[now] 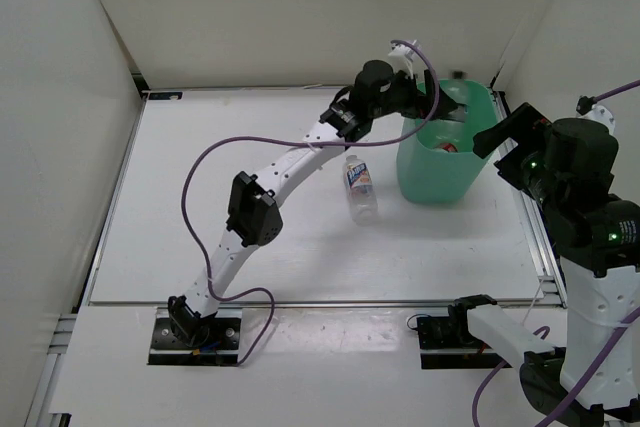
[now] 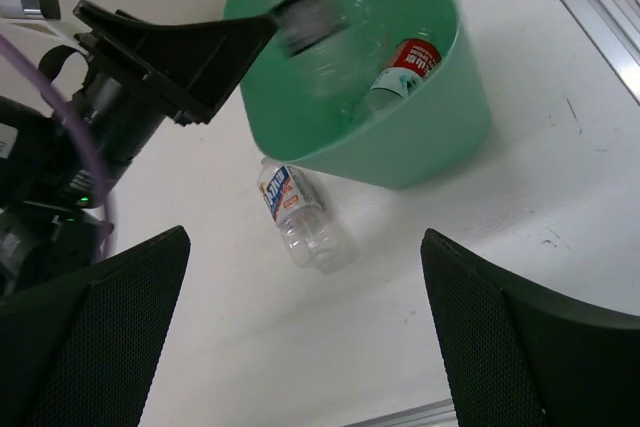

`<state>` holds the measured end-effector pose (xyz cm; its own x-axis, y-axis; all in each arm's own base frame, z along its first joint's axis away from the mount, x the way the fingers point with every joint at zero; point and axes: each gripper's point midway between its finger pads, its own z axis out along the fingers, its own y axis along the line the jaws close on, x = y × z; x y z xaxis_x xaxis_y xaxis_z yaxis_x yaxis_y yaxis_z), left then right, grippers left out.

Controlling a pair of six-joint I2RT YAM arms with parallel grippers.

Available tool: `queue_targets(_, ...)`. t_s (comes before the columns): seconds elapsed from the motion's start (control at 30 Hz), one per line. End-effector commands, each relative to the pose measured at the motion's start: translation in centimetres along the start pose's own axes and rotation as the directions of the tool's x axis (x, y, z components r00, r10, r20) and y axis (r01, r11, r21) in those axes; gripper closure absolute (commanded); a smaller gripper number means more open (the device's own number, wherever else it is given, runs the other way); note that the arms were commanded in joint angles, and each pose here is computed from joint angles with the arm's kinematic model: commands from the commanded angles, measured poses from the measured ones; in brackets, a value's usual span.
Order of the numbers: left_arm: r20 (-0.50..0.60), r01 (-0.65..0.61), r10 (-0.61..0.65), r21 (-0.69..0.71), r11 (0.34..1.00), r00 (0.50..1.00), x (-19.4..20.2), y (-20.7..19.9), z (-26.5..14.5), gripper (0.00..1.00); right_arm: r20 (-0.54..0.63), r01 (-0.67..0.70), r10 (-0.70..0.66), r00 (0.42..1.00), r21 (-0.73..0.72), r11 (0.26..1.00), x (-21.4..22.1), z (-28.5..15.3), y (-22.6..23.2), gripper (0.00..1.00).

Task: Put the plastic bottles in the bin

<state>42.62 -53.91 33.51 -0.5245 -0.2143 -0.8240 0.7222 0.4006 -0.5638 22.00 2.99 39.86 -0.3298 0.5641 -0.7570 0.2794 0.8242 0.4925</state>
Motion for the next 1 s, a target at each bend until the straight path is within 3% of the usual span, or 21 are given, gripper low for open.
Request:
queue_targets(0.0, 0.062, -0.037, 0.032, 0.086, 0.996, 0.998, -2.4, -4.8, -1.1, 0.00, 0.062, 0.041, -0.041, 0.997, -0.001, 0.999, -1.5, -1.0, -0.1, 0.00)
queue_targets(0.13, 0.160, -0.138, 0.131, 0.030, 0.990, 0.978, -7.1, -7.0, -4.9, 0.00, 0.069, 0.050, -0.050, 0.996, -0.006, 0.999, -1.7, -0.9, 0.0, 0.00)
queue_targets(0.2, 0.204, -0.146, 0.152, -0.044, 0.988, 0.967, -10.2, -6.0, -8.5, 0.00, 0.062, 0.052, -0.052, 0.997, -0.001, 0.999, -1.5, -0.7, -0.1, 0.00)
queue_targets(0.3, 0.228, -0.098, 0.128, -0.140, 0.985, 0.965, -11.7, -3.6, -12.2, 0.00, 0.042, 0.055, -0.055, 0.998, -0.011, 0.998, -1.0, -0.5, 0.0, 0.00)
queue_targets(0.4, 0.146, -0.023, 0.060, -0.239, 0.971, 0.987, -8.0, 1.2, -14.7, 0.00, 0.015, 0.061, -0.061, 0.998, -0.004, 0.998, -0.2, 0.0, -0.2, 0.00)
queue_targets(0.47, 0.019, 0.060, -0.057, -0.272, 0.960, 0.998, -1.9, 5.0, -15.4, 0.00, 0.005, 0.062, -0.061, 0.998, -0.019, 0.998, 0.2, -0.2, -0.1, 0.00)
queue_targets(0.57, -0.115, 0.221, -0.265, -0.299, 0.928, 0.957, 4.8, 9.2, -15.5, 0.00, -0.020, 0.066, -0.066, 0.998, -0.020, 0.998, 0.9, 0.4, -0.2, 0.00)
queue_targets(0.77, -0.283, 0.265, -0.385, -0.382, 0.885, 0.879, 12.4, 13.8, -14.6, 0.00, -0.072, 0.083, -0.084, 0.994, -0.020, 0.996, 2.5, 1.1, -0.7, 0.00)
queue_targets(0.97, -0.359, 0.213, -0.406, -0.470, 0.857, 0.840, 15.4, 16.2, -13.7, 0.00, -0.086, 0.093, -0.095, 0.992, -0.024, 0.995, 3.0, 1.2, -0.9, 0.00)
